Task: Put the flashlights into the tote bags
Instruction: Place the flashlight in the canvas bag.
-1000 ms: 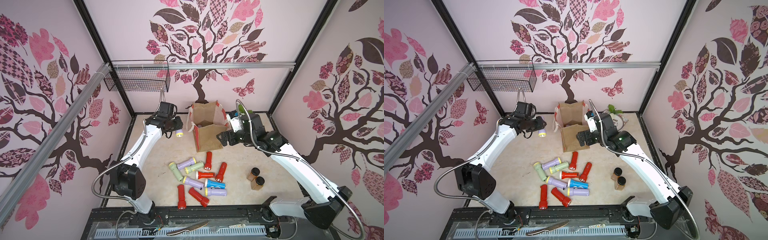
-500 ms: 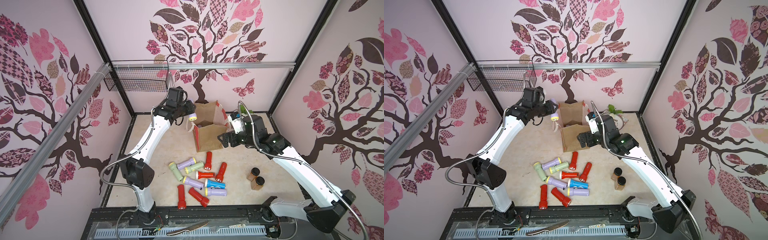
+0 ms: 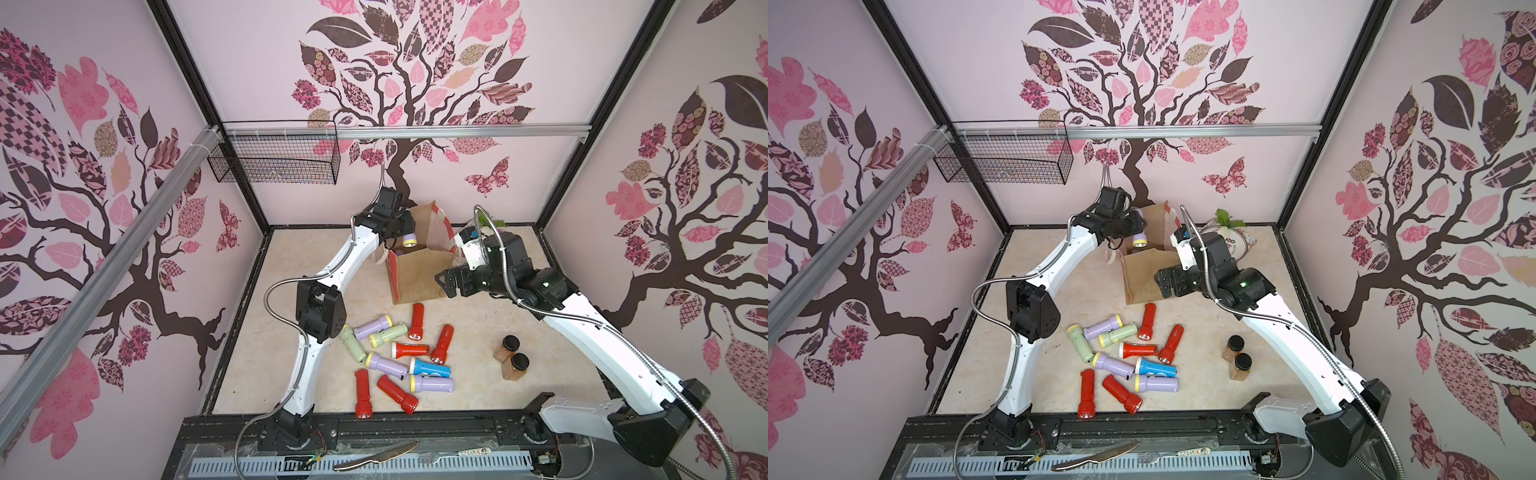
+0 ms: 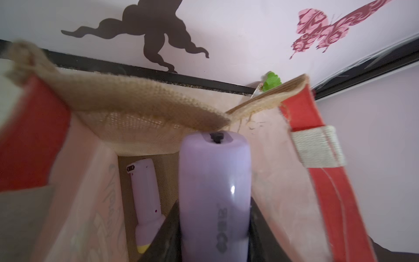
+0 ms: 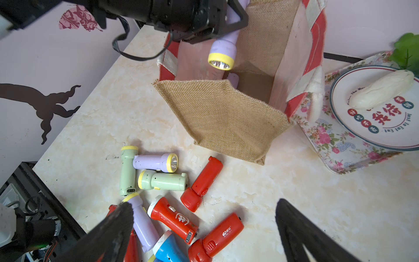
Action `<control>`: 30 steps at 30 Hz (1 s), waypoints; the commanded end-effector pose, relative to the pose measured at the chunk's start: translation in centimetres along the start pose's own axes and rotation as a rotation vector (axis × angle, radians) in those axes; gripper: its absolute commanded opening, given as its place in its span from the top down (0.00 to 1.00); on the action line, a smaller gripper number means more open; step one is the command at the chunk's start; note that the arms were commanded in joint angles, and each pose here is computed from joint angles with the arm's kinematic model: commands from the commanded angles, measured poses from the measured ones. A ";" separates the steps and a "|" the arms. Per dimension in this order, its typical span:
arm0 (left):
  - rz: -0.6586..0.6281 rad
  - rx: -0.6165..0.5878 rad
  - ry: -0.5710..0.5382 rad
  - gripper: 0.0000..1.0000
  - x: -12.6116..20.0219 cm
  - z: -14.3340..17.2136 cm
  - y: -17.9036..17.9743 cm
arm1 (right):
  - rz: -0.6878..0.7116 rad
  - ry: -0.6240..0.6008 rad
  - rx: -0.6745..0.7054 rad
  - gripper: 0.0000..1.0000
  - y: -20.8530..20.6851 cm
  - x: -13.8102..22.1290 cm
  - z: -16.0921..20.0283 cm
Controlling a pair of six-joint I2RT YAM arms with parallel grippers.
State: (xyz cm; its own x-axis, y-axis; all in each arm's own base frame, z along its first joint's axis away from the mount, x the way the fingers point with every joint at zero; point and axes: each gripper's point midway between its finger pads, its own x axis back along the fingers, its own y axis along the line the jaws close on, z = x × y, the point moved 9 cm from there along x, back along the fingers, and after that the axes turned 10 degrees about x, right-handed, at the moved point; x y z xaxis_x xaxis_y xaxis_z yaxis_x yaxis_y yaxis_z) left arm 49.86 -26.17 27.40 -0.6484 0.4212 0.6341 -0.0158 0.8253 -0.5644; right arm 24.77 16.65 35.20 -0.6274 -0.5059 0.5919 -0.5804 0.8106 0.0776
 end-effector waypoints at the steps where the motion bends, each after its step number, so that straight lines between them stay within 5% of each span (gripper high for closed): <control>1: -0.025 -0.009 -0.065 1.00 1.0 -0.2 -1.7 | 0.018 -0.059 0.032 0.00 0.0 1.4 -1.0; 7: -0.151 -0.019 -0.038 1.00 -2.2 1.8 0.2 | 0.031 -0.063 0.034 0.00 -0.1 1.6 -1.0; 22: -0.184 -0.024 0.019 0.99 -5.1 3.7 2.0 | 0.059 -0.084 0.038 0.00 -0.3 2.2 -1.4; 30: -0.138 -0.034 -0.030 0.54 -2.6 2.2 0.4 | 0.061 -0.099 0.036 0.00 -0.2 2.5 -1.5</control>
State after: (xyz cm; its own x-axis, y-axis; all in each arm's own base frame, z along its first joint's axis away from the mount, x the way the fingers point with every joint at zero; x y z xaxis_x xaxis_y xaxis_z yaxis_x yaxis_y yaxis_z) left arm 49.97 -27.91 19.57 -0.5812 0.2550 0.7728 -0.1284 0.9090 -0.3965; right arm 24.67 16.13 35.64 -0.6626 -0.4737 0.5802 -0.5608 0.8272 0.0350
